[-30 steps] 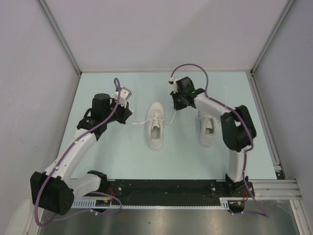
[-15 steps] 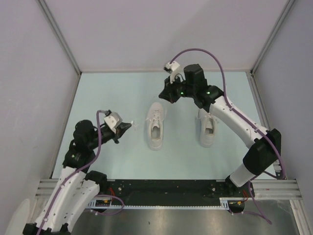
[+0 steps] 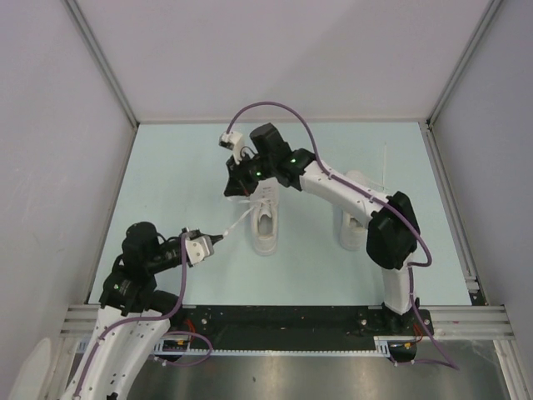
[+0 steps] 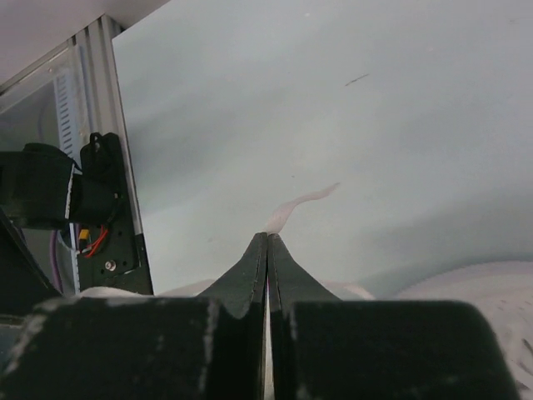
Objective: Tie the shoes
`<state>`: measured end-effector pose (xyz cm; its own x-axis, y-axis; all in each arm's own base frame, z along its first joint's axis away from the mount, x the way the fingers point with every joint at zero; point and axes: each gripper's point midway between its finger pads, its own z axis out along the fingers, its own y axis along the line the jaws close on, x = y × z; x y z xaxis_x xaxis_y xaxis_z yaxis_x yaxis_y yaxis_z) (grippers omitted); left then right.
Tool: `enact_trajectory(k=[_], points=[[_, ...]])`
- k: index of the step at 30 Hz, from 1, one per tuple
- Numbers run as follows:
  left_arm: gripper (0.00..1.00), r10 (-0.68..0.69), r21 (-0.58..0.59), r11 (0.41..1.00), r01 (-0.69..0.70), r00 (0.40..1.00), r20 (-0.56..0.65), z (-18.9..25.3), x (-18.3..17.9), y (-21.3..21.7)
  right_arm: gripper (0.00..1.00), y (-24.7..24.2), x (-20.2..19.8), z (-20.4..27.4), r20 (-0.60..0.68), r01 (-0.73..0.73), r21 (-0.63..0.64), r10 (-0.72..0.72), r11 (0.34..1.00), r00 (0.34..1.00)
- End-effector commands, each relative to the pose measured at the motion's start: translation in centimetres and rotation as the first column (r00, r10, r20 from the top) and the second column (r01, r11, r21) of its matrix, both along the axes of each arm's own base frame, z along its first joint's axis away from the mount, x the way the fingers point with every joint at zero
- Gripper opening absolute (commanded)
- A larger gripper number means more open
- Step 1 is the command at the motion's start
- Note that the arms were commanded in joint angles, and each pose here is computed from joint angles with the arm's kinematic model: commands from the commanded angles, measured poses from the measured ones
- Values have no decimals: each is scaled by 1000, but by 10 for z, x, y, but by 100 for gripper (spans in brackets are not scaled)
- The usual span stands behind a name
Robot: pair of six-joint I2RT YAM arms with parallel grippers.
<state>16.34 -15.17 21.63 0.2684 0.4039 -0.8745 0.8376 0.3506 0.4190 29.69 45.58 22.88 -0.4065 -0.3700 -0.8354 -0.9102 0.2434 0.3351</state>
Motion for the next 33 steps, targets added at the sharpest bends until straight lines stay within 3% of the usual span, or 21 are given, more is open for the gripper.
enact_trajectory(k=[1, 9, 25, 28, 29, 33], points=[[0, -104, 39, 994, 104, 995, 1, -16, -15, -6, 0, 29, -26, 2, -19, -88, 31, 89, 996, 996], [0, -150, 69, 986, 152, 988, -31, -33, -26, -8, 0, 57, -37, -35, -90, -126, 14, 127, 992, 988], [0, -174, 98, 980, 176, 984, -21, -40, -36, -5, 0, 66, -60, -55, -152, -213, 6, 211, 977, 966], [0, -166, 91, 982, 167, 986, -21, -37, -33, -6, 24, 63, -65, -57, -196, -233, -26, 223, 972, 955], [0, -151, 72, 986, 152, 988, -20, -31, -29, -7, 36, 65, -59, -45, -178, -227, -12, 221, 974, 959], [0, -121, 28, 992, 122, 992, -44, -19, -16, -12, 58, 57, -38, -12, -153, -182, 20, 183, 983, 971]])
